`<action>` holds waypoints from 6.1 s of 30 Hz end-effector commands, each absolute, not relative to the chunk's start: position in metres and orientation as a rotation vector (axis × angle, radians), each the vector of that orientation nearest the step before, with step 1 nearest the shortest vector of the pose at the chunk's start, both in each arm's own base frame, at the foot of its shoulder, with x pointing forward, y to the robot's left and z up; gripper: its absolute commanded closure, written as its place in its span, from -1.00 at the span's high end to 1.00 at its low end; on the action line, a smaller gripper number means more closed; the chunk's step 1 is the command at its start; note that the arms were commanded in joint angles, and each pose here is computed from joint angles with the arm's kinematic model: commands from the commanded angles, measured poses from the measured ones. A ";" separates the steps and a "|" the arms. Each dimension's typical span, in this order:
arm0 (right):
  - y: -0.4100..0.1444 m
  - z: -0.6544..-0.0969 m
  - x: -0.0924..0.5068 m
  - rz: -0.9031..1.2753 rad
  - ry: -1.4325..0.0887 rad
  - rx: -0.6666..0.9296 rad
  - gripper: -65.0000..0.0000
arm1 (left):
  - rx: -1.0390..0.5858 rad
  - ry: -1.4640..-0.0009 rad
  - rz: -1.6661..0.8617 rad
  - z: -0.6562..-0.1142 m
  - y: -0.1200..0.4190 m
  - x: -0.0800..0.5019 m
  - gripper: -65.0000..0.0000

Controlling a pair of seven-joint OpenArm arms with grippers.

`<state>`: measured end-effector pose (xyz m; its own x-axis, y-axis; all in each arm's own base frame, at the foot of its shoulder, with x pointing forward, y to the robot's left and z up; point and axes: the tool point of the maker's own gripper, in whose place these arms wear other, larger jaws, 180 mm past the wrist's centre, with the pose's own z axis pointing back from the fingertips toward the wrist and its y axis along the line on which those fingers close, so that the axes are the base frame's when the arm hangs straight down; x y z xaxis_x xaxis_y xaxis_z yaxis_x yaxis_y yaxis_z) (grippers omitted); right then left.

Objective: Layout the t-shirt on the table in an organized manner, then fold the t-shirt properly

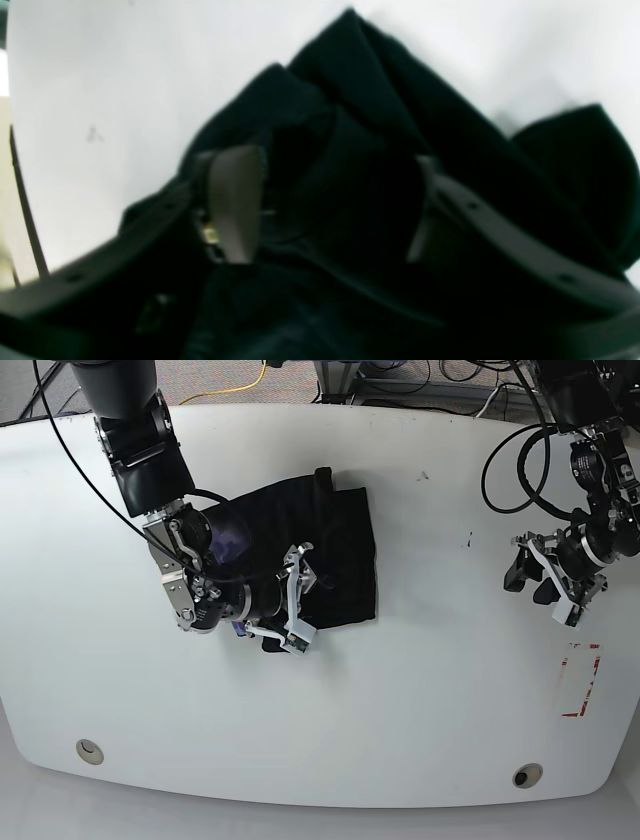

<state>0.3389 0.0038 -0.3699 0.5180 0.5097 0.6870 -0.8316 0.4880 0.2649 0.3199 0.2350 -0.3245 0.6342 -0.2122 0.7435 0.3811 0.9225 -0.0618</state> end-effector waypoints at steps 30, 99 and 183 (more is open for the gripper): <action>0.035 -0.289 0.349 1.028 -0.805 0.638 -1.00 | -0.216 -0.860 -0.353 -0.312 0.238 0.324 0.02; -0.020 -0.272 0.395 0.911 -0.876 0.542 1.00 | -0.483 -0.861 -0.739 -0.306 0.059 0.297 0.02; -0.047 -0.337 0.347 0.611 -0.909 0.711 -0.60 | -0.609 -0.611 -1.056 -0.348 -0.032 0.262 -0.23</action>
<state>0.3249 -0.0395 -0.3385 0.4782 0.2004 0.8551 -0.7533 0.5941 0.2820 0.2589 -0.0314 -0.3561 0.3784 -0.6123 0.6942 0.9138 0.3668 -0.1745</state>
